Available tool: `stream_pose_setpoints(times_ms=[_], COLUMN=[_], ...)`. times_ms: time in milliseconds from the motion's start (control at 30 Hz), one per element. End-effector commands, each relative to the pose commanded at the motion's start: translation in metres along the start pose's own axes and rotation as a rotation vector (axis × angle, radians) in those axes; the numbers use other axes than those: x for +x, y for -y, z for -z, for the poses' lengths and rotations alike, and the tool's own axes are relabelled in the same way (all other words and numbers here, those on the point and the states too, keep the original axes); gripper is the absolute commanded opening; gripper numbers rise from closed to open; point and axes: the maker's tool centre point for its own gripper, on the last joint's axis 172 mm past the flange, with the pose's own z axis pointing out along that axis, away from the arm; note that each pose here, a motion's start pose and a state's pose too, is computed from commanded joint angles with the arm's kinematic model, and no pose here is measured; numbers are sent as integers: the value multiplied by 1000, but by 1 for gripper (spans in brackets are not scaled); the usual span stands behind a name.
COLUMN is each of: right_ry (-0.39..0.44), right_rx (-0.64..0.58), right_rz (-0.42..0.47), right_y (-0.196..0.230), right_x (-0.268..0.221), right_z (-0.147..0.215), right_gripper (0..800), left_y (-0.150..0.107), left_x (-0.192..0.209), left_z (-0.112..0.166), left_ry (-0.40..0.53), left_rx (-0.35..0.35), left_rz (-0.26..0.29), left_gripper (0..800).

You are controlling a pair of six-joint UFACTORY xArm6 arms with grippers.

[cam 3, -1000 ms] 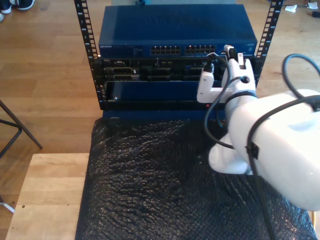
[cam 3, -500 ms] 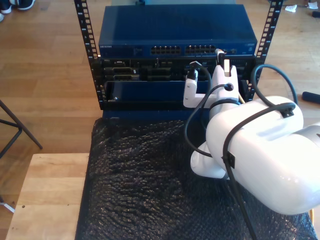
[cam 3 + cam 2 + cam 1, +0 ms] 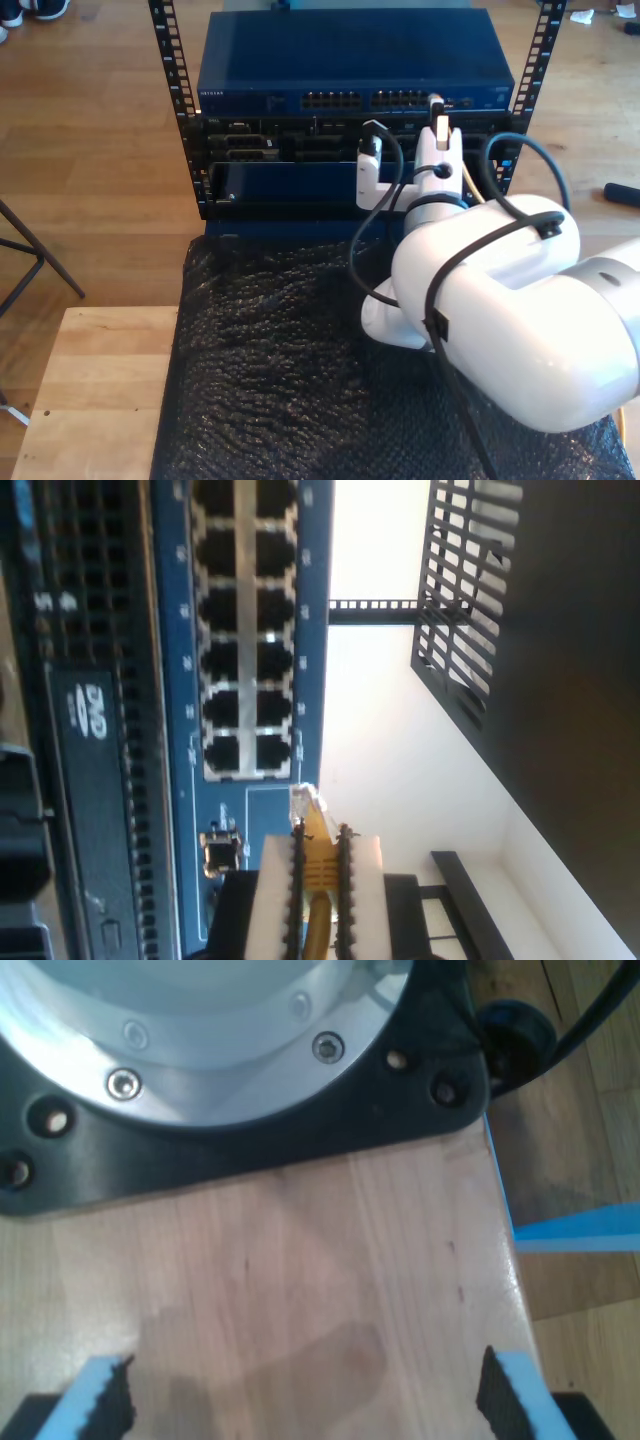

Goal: Grab the cable and plug it in

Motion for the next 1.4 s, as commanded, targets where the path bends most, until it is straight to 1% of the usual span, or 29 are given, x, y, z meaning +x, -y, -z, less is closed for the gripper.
stream_pose_setpoints(times_ms=[433, 1400], right_ry=[1, 7], right_rx=[0, -29], right_rz=[-6, -28], right_y=[7, 6], right_x=[4, 11], right_z=[-4, -15], right_gripper=[0, 0], left_y=[0, 0], left_x=[0, 0], left_z=[0, 0], left_ry=[-2, 0], left_rx=[0, 0], left_rz=[0, 0], left_gripper=[800, 800])
